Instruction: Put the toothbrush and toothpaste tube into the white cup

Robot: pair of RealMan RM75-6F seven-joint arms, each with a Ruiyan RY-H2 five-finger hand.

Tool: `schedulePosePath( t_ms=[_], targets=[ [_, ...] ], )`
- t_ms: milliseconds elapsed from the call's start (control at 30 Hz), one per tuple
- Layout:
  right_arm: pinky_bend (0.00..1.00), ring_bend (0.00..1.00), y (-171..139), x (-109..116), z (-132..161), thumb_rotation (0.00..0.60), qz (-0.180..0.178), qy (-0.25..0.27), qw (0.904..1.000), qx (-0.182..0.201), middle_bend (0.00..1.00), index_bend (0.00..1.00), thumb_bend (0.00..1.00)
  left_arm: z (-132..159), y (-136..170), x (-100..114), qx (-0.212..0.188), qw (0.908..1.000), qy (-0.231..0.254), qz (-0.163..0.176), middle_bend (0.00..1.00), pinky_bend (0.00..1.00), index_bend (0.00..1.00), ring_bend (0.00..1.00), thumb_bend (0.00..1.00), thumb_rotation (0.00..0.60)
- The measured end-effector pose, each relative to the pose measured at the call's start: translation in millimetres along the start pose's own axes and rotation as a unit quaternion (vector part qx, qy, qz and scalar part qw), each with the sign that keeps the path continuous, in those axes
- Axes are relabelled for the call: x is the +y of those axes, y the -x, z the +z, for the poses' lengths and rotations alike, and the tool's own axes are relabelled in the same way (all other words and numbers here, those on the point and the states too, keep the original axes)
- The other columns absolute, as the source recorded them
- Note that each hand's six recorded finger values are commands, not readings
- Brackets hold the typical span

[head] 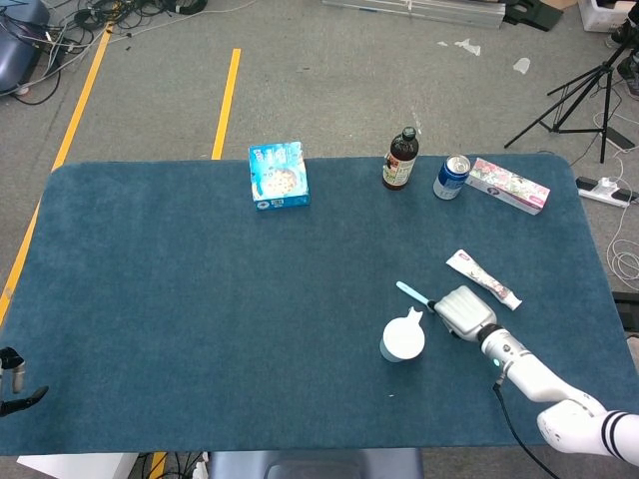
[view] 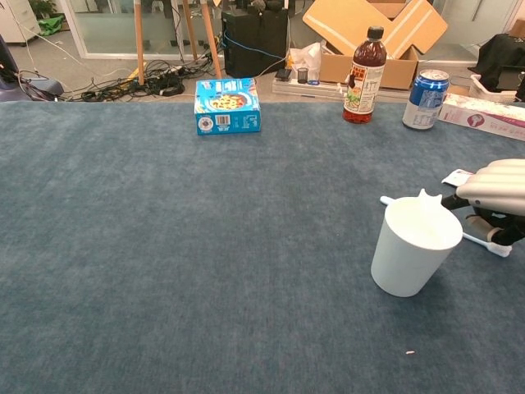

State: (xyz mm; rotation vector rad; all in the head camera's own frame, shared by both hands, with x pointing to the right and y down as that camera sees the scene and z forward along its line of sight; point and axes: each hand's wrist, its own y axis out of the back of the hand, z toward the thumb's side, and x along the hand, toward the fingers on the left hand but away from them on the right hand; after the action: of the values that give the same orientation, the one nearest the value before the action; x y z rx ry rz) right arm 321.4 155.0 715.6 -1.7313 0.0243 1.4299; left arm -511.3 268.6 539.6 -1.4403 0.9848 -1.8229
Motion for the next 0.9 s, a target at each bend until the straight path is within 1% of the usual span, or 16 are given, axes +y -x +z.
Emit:
schedulePosePath(
  t_ms=[333,600,733,800,900],
  targets=[
    [1.00,1.00,7.4,1.2,-16.2,0.600,0.000,0.005,0.9996,-0.027,1.00,0.35,0.70,0.0,0.4,0.2,0.000,1.0000,0.000,0.000,0.54,0.39,0.82,0.43,0.00,0.600],
    [1.00,1.00,17.8,5.7,-35.6,0.600,-0.004,0.018,0.9977,-0.065,1.00,0.35,0.70,-0.2,0.1,0.1,0.000,1.0000,0.001,-0.001,0.54,0.39,0.82,0.43,0.00,0.600],
    [1.00,1.00,15.5,7.8,-36.0,0.600,-0.005,0.024,0.9976,-0.065,1.00,0.35,0.70,-0.6,-0.1,0.1,0.000,1.0000,0.002,-0.001,0.54,0.39,0.82,0.43,0.00,0.600],
    [1.00,1.00,11.0,11.6,-34.8,0.600,-0.012,0.027,0.9977,-0.060,1.00,0.35,0.66,-0.2,0.0,-0.2,-0.001,1.0000,0.001,-0.002,0.54,0.39,0.82,0.43,0.00,0.600],
    [1.00,1.00,2.9,20.1,-31.5,0.600,-0.029,0.033,0.9977,-0.051,1.00,0.35,0.54,0.8,0.2,-0.4,-0.002,1.0000,0.000,-0.002,0.54,0.39,0.82,0.43,0.00,0.600]
  ],
)
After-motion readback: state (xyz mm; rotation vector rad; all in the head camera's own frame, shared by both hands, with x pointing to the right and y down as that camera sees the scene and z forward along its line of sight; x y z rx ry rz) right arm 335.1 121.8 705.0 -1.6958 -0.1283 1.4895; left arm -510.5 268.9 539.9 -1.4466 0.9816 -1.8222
